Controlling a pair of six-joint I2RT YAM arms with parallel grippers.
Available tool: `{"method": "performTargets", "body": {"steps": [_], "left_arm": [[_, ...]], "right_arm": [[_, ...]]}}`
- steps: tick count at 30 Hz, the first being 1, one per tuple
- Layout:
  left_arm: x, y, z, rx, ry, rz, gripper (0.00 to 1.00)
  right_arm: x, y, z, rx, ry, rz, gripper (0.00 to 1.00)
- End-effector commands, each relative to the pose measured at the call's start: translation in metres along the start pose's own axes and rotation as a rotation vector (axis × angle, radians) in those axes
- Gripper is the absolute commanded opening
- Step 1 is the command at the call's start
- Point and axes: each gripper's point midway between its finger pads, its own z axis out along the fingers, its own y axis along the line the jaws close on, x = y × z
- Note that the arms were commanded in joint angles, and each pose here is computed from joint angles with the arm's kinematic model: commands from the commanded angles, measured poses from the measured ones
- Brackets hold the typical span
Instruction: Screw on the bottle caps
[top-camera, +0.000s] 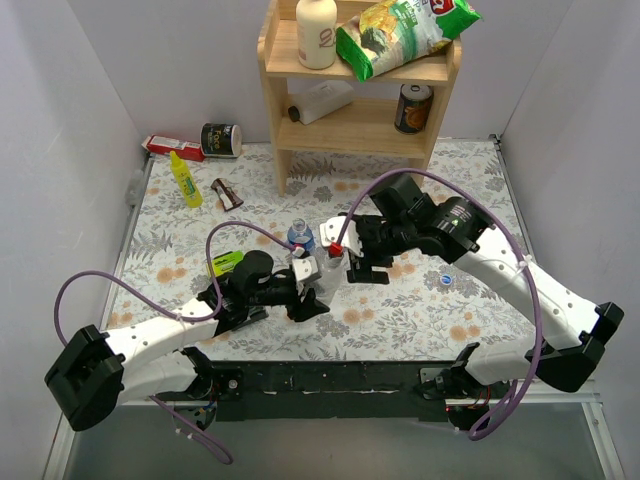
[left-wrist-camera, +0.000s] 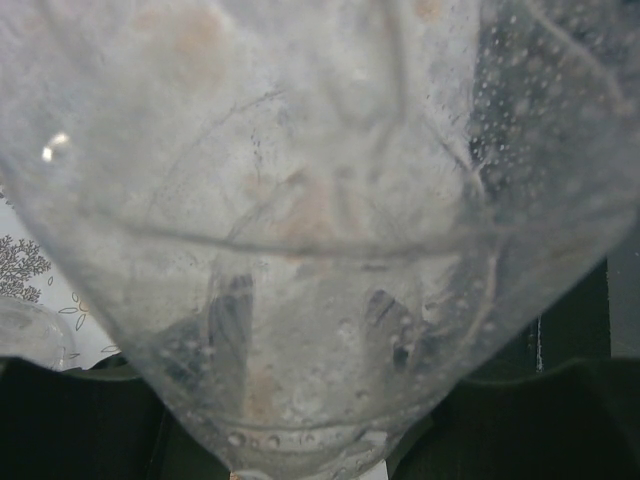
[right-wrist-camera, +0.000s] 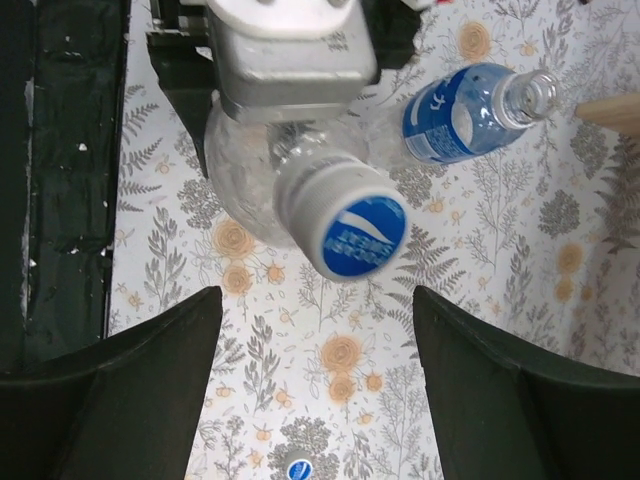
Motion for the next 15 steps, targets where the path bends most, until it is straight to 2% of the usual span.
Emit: {"method": "performTargets", "body": {"steps": [1, 5, 7, 15], "left_arm": [[-0.006, -0.001, -0.007, 0.013, -0.006, 0.082, 0.00], [0.005, -0.004, -0.012, 0.035, 0.039, 0.144, 0.00], [0.010, -0.006, -0.013, 0.054, 0.061, 0.165, 0.00], [0.017, -0.006, -0.015, 0.068, 0.098, 0.210, 0.00]], "right_arm": [[-0.011, -0.008, -0.021, 0.034, -0.011, -0.055, 0.83], [-0.018, -0.011, -0.028, 0.035, -0.030, -0.110, 0.76], [-0.022, -0.010, -0.031, 0.023, -0.048, -0.177, 0.75], [-0.034, 0.014, -0.027, -0.108, -0.140, -0.269, 0.72]]}}
